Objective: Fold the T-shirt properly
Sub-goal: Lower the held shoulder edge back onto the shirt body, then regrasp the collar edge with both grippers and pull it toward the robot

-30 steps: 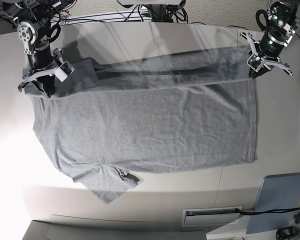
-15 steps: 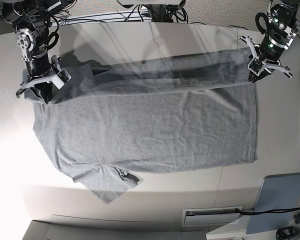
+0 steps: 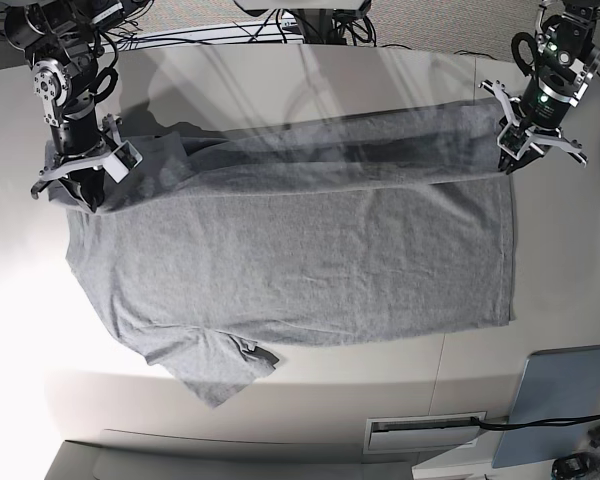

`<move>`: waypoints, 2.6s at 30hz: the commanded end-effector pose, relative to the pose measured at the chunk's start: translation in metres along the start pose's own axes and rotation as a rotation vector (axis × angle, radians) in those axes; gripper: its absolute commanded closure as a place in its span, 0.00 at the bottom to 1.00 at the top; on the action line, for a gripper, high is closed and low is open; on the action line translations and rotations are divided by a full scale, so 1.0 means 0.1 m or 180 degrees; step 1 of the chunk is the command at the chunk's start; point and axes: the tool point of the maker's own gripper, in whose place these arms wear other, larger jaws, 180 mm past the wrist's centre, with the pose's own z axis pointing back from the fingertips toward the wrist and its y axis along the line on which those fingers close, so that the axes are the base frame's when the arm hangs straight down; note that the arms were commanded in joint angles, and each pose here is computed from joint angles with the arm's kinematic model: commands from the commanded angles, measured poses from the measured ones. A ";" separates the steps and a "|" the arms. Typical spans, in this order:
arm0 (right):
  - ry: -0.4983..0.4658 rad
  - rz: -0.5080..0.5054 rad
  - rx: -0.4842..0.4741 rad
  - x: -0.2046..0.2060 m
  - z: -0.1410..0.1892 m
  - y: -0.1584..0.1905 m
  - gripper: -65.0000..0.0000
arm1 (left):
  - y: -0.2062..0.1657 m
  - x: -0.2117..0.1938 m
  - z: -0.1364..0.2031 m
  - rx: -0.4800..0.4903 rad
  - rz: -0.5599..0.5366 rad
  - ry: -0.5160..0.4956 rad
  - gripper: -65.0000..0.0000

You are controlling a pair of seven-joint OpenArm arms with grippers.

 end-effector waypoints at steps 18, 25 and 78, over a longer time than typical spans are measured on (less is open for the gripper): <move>-0.0049 0.0017 -0.0203 0.04 -0.02 -0.19 1.00 | 0.36 0.32 -0.12 0.0284 -0.0087 -0.0299 1.00; -0.0032 0.0015 -0.0201 0.03 -0.02 -0.18 1.00 | 0.32 0.38 -0.14 0.0148 -0.0139 -0.0357 1.00; 0.0757 -0.1450 -0.0156 -0.73 -0.10 0.15 1.00 | -0.18 0.19 -0.27 0.0035 0.1933 -0.0161 1.00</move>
